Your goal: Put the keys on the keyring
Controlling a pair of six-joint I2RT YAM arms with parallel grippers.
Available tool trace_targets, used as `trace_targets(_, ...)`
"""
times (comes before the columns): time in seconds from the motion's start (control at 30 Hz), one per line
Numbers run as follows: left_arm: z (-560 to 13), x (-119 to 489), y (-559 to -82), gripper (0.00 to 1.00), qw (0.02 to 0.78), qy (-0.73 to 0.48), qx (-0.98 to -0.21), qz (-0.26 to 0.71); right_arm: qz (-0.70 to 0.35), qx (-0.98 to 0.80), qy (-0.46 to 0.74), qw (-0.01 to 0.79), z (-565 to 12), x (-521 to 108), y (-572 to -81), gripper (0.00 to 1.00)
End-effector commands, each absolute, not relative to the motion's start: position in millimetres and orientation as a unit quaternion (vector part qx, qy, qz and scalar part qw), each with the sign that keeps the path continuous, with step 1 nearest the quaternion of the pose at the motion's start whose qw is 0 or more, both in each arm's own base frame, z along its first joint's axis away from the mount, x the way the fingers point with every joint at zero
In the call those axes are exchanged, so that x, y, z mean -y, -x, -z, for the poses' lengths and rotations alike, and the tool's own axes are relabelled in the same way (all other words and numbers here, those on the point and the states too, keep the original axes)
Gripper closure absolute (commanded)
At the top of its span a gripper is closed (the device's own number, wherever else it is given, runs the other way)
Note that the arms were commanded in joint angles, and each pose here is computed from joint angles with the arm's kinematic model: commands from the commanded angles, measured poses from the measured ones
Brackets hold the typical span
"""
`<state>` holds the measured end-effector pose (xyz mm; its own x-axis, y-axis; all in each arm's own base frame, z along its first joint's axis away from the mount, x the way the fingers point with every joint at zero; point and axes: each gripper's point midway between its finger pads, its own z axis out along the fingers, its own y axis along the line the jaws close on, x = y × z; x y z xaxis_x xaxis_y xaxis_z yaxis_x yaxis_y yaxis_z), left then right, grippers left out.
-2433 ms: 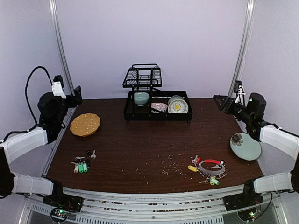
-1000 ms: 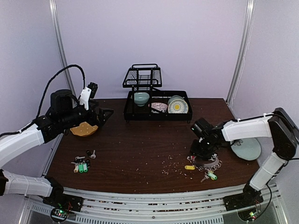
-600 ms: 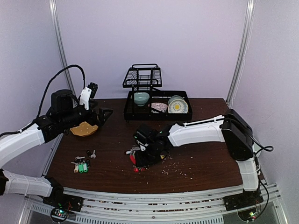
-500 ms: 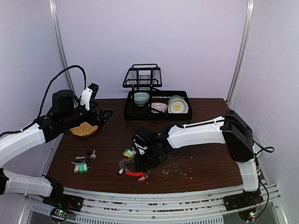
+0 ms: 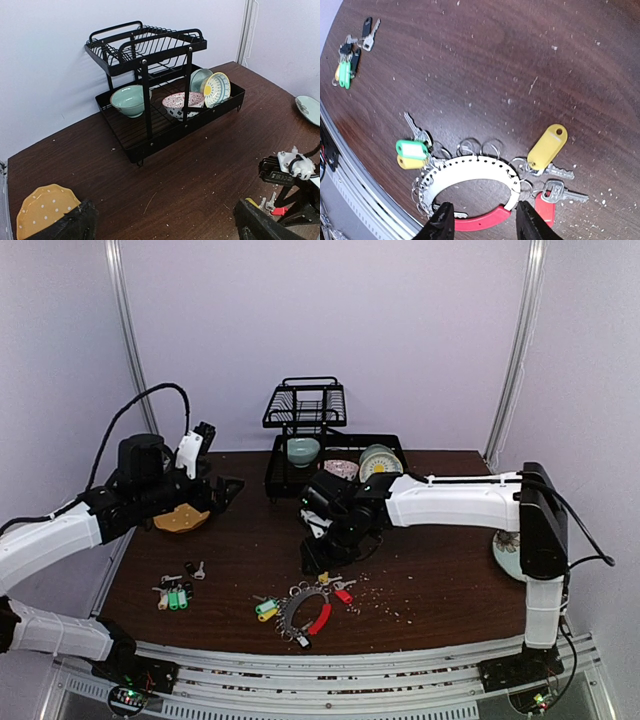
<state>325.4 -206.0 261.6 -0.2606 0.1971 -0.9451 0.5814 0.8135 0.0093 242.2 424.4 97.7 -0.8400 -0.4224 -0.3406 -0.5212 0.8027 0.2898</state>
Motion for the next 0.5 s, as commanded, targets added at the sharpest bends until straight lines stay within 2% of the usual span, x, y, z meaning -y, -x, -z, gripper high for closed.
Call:
trace_targets(0.0,-264,210,-328,0.02,0.559,-0.257,-0.769,0.17,-0.19,-0.93,0.276,0.15,-101,-444,-247,0.6)
trace_targets(0.2,-260,209,-329,0.02,0.553,-0.259,-0.774,0.167,-0.225,-0.928,0.284,0.087,-66,-456,-238,0.69)
trace_targets(0.47,-256,211,-331,0.02,0.545,-0.263,-0.778,0.17,-0.256,-0.921,0.287,0.056,-43,-469,-228,0.76)
